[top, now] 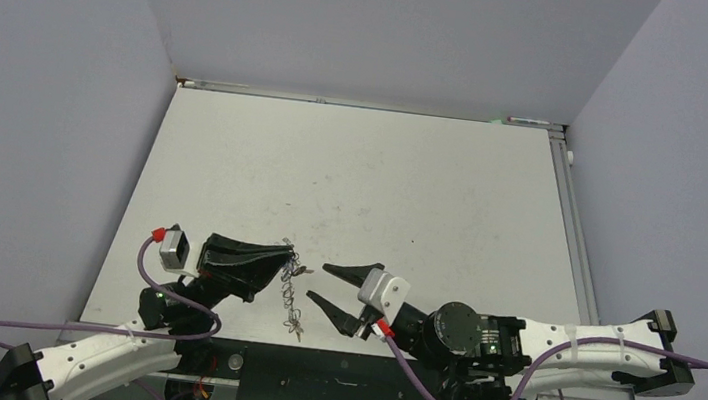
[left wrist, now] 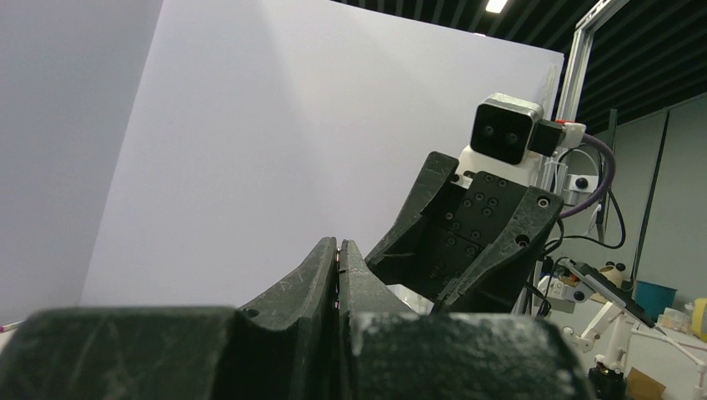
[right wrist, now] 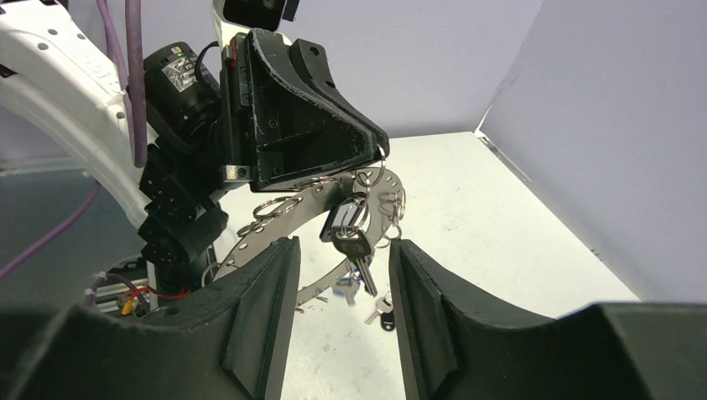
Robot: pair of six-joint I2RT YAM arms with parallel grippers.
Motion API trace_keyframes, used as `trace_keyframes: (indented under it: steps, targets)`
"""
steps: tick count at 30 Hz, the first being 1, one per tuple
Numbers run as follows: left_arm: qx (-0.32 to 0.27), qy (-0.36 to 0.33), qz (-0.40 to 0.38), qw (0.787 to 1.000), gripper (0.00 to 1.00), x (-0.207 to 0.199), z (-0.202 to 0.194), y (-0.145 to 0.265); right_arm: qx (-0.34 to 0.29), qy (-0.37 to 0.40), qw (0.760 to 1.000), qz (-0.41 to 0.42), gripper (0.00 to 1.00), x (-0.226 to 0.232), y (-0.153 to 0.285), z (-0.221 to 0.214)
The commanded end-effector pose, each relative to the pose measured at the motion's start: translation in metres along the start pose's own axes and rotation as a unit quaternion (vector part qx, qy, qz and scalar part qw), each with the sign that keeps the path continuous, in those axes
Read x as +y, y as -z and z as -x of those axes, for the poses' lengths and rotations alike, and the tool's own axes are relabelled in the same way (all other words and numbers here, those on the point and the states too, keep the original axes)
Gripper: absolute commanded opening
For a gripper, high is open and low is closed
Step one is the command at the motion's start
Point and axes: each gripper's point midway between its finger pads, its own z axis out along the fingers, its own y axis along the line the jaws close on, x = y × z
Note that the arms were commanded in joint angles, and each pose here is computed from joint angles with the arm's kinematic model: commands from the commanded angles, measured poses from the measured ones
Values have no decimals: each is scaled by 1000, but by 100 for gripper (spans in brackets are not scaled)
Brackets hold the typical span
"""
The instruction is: Put the keys on the keyring
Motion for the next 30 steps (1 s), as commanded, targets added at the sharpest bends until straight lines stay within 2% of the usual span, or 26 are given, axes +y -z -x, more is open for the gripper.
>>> trace_keyframes:
  steps: [1,7,17,30]
  targets:
    - [-28,3,-39,999,0,-18,17,-7,-7,-40,999,1,44,-2,6,-4]
    - [-25,12,-51,998,0,-22,15,-9,10,-47,999,-2,45,-5,-1,-25]
    - [-16,18,-71,997,0,-28,11,-11,3,-56,998,9,48,-20,-13,-29]
    - [-15,27,-81,996,0,-31,11,-17,13,-56,996,75,47,2,-20,-40]
